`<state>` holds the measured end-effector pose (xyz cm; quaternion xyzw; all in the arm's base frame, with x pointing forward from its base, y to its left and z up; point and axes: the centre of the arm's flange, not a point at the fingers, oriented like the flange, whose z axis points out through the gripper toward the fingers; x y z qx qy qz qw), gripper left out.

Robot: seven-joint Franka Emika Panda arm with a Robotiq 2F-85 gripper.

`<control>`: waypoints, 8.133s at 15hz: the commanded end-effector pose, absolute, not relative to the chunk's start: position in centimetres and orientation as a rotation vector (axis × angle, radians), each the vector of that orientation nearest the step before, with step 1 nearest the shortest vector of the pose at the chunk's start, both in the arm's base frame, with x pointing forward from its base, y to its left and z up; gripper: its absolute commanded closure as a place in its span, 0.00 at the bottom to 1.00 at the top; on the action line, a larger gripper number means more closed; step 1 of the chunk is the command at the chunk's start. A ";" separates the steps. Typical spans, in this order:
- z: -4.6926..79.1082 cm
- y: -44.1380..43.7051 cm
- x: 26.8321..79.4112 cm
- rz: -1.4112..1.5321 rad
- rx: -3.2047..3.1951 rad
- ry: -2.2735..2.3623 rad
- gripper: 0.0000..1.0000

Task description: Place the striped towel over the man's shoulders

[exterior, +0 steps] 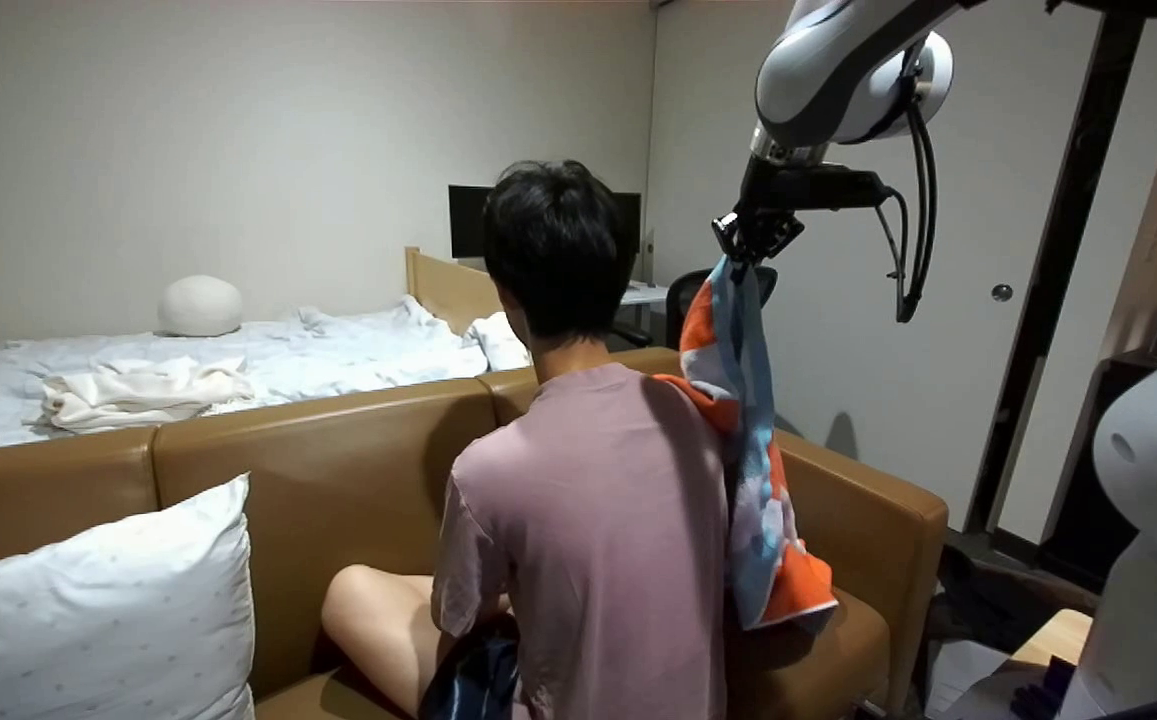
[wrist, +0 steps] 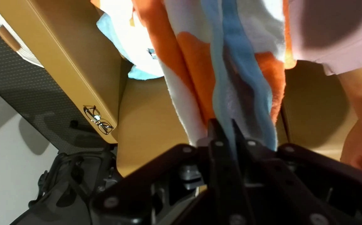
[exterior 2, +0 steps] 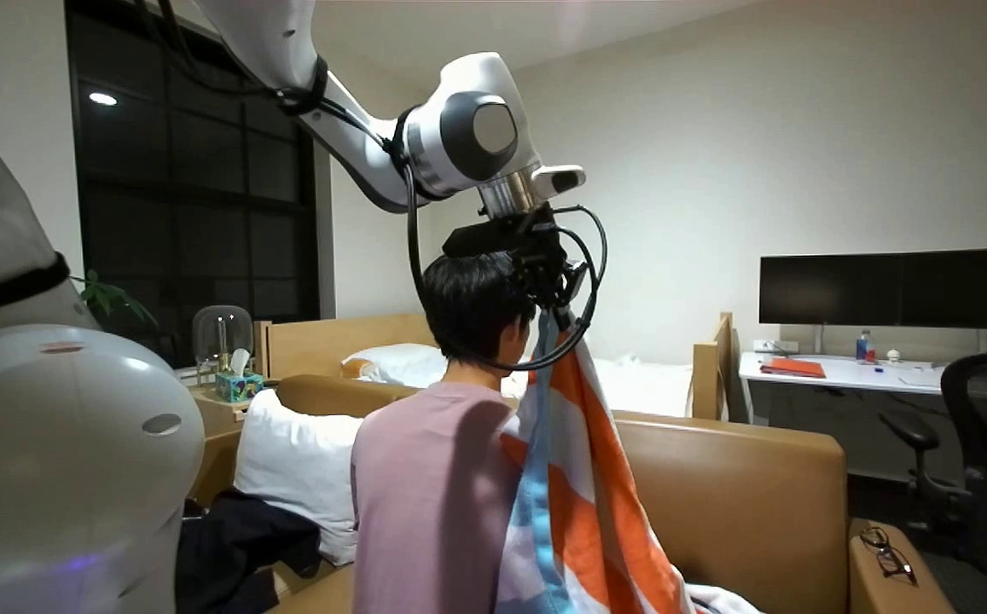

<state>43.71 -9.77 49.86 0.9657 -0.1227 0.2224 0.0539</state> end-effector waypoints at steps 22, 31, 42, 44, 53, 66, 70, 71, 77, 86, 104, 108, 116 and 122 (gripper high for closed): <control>53.5 -8.3 41.9 0.780 2.906 -0.379 0.99; 61.4 -2.1 35.5 1.019 2.818 -0.414 0.99; 55.7 17.1 39.5 0.873 2.814 0.056 0.99; 54.2 16.9 40.5 0.836 2.853 0.059 0.99; 53.7 16.5 39.4 0.809 2.859 0.066 0.95; 63.2 25.6 30.1 0.975 2.592 0.268 0.99; 67.4 30.6 28.5 1.012 2.488 0.347 0.99; 68.0 32.3 28.4 1.020 2.467 0.383 0.99; 63.2 41.1 35.4 1.012 2.427 0.601 0.99; 54.7 41.7 45.4 0.849 2.566 0.697 0.99; 53.8 40.7 45.5 0.745 2.674 0.679 0.99; 53.7 40.6 45.4 0.692 2.667 0.612 0.99; 54.2 40.6 45.6 0.667 2.661 0.510 0.99; 54.1 40.6 45.4 0.693 2.678 0.533 0.95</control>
